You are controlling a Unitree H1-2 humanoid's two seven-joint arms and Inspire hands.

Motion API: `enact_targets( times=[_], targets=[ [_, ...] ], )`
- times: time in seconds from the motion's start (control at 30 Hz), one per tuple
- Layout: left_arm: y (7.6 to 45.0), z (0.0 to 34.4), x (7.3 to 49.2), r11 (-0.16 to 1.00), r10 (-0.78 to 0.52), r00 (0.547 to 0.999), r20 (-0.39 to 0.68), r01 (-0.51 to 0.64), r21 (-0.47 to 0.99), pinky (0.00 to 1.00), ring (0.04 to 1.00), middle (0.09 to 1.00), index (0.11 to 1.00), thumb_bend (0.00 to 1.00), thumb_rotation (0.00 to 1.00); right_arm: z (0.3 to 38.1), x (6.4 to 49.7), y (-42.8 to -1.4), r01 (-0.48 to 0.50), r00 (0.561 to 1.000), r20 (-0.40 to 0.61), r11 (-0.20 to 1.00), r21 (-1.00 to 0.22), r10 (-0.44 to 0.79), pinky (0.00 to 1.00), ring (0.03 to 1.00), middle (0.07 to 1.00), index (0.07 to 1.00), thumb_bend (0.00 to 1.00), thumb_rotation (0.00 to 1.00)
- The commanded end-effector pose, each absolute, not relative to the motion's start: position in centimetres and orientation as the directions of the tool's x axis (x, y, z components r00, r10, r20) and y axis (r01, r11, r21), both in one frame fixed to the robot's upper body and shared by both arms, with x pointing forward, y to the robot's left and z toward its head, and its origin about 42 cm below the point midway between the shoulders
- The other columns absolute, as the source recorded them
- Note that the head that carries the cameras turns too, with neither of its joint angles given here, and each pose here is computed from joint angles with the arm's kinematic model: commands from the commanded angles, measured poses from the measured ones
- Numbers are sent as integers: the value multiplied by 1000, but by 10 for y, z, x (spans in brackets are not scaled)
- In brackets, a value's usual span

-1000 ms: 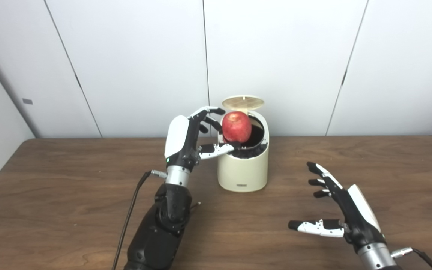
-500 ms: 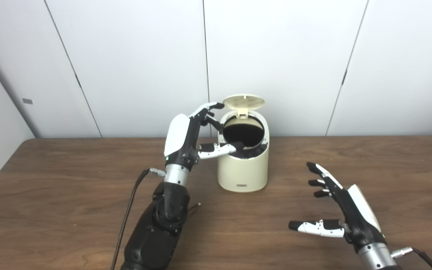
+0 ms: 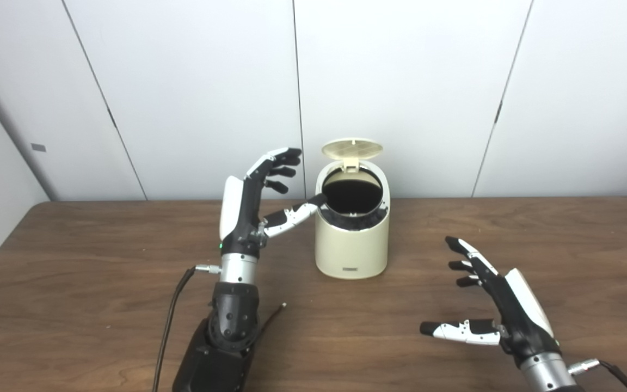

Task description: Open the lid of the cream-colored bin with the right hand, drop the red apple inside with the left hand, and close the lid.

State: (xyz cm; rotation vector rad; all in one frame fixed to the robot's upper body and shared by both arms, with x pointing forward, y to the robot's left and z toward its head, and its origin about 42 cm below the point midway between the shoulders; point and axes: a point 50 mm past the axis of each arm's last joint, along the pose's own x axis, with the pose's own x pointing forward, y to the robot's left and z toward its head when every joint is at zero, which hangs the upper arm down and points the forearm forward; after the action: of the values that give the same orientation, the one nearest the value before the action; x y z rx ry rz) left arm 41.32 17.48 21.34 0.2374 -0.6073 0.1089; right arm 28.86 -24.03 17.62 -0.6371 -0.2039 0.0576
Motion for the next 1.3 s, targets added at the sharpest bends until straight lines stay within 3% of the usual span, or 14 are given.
enact_targets(
  times=[0.0,0.17,0.27,0.67,0.97,1.27],
  targets=[
    [178,242,413,987,66,753,655,-145,68,562,660,716,759,659,143,190,291,-241,40,960,246,804,-593,134,708,811,903,890,739,218],
    [199,247,407,989,138,745,653,-139,-50,529,652,700,744,695,225,190,291,-241,39,960,246,804,-594,135,708,809,904,891,737,220],
    [208,244,402,989,139,758,637,-136,-53,487,628,681,723,696,220,191,292,-241,39,961,244,804,-594,134,703,805,902,893,738,221],
    [242,198,372,994,104,868,486,-107,-21,563,689,738,773,757,277,193,296,-244,43,960,246,800,-599,132,686,804,900,899,740,227],
    [252,165,352,992,125,914,385,-112,-57,579,706,738,773,748,255,195,299,-245,41,958,253,804,-594,138,683,808,895,898,746,226],
    [251,128,330,995,99,950,295,-99,-13,568,706,755,782,678,183,207,314,-245,54,945,292,811,-583,146,698,807,902,893,757,224]
  ],
)
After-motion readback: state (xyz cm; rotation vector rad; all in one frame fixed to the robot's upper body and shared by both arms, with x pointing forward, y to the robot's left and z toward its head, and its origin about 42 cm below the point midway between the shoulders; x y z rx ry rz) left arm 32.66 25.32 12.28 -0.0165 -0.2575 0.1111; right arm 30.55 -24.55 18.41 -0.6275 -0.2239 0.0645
